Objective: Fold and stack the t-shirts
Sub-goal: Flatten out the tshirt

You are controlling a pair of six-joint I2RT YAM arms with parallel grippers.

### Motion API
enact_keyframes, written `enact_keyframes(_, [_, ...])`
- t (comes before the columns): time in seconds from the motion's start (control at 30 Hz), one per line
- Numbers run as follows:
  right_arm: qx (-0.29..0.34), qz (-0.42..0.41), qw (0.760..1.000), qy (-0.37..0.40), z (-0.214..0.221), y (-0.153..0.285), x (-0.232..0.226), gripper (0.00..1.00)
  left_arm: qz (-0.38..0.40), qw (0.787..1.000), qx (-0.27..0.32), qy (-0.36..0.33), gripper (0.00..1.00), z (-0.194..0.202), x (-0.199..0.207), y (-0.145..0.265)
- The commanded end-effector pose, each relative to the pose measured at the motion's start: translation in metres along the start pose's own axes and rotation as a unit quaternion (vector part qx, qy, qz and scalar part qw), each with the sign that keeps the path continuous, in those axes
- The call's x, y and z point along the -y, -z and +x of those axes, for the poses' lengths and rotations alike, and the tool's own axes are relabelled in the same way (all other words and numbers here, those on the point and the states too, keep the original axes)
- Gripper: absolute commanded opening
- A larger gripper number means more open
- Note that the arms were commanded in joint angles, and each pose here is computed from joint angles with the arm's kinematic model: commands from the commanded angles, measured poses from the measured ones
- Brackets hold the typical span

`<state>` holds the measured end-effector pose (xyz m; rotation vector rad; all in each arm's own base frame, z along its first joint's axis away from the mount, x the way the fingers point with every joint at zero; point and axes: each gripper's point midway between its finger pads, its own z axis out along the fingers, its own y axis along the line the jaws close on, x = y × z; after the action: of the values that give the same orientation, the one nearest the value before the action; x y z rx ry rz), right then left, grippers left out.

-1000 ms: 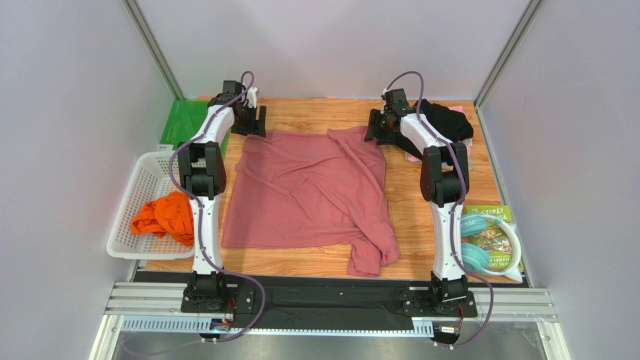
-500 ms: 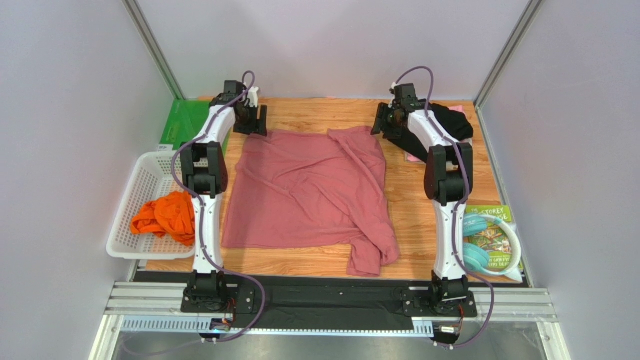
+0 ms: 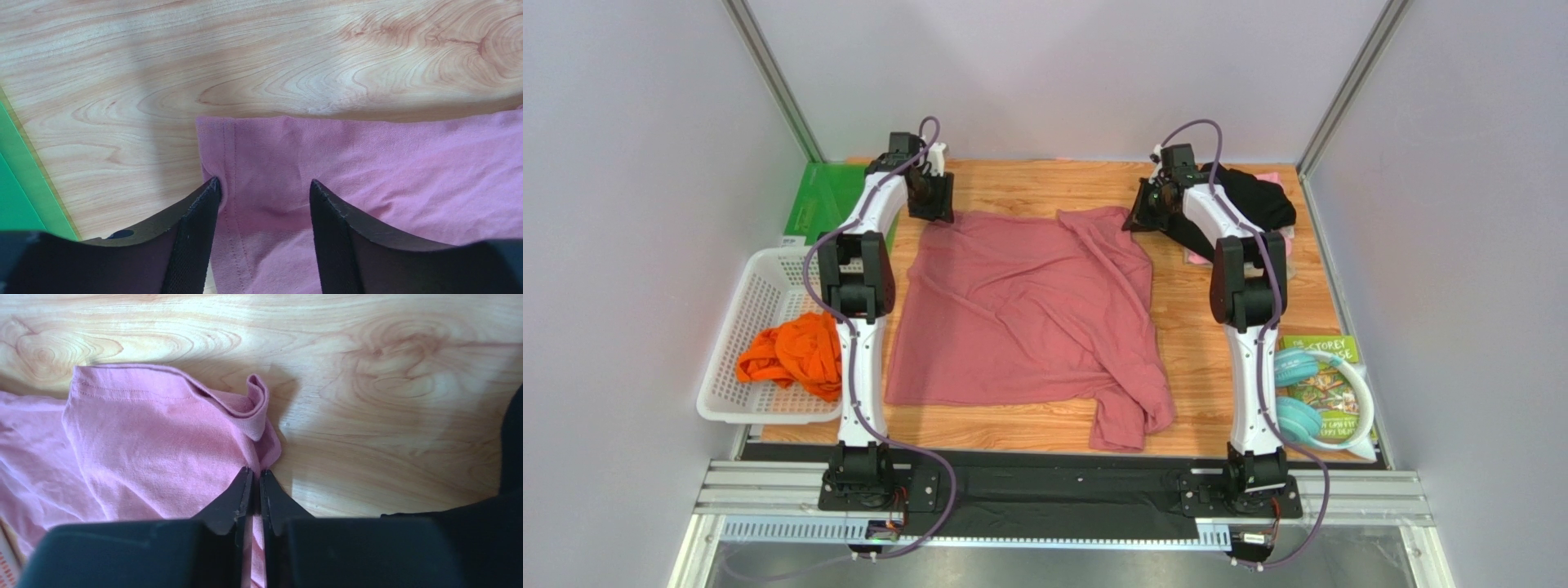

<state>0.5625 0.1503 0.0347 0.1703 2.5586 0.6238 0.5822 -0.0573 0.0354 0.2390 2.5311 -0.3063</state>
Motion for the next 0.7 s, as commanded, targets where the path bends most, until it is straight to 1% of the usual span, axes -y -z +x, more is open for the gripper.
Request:
enact_keyframes(0.0, [0.01, -0.019, 1.0, 0.009, -0.008, 0.006, -0.016, 0.0, 0.004, 1.0, 0.01, -0.008, 0.36, -0.009, 0.003, 0.008])
enact_keyframes(0.07, [0.022, -0.021, 0.999, 0.015, -0.016, 0.016, -0.021, 0.0, -0.002, 1.0, 0.014, -0.011, 0.21, -0.011, 0.002, 0.011])
enact_keyframes(0.1, [0.028, -0.02, 0.999, 0.018, -0.019, 0.02, -0.023, 0.0, -0.003, 1.0, 0.014, -0.011, 0.08, -0.012, 0.002, 0.011])
enact_keyframes(0.13, [0.035, -0.019, 0.999, 0.021, -0.023, 0.024, -0.024, 0.0, -0.007, 1.0, 0.014, -0.011, 0.01, -0.012, -0.001, 0.012])
enact_keyframes(0.17, [0.046, -0.016, 0.998, 0.026, -0.03, 0.031, -0.027, 0.0, -0.009, 1.0, 0.018, -0.012, 0.0, -0.016, -0.001, 0.014])
enact_keyframes(0.47, [0.134, -0.01, 0.989, 0.062, -0.085, 0.09, -0.055, 0.0, -0.03, 0.997, 0.062, -0.024, 0.0, -0.048, -0.013, 0.041])
enact_keyframes(0.63, [0.174, -0.03, 0.982, 0.066, -0.101, 0.123, -0.075, 0.0, -0.034, 0.995, 0.093, -0.032, 0.0, -0.066, -0.012, 0.058])
enact_keyframes(0.67, [0.182, -0.032, 0.98, 0.068, -0.104, 0.129, -0.078, 0.0, -0.043, 0.994, 0.1, -0.024, 0.0, -0.069, -0.025, 0.064])
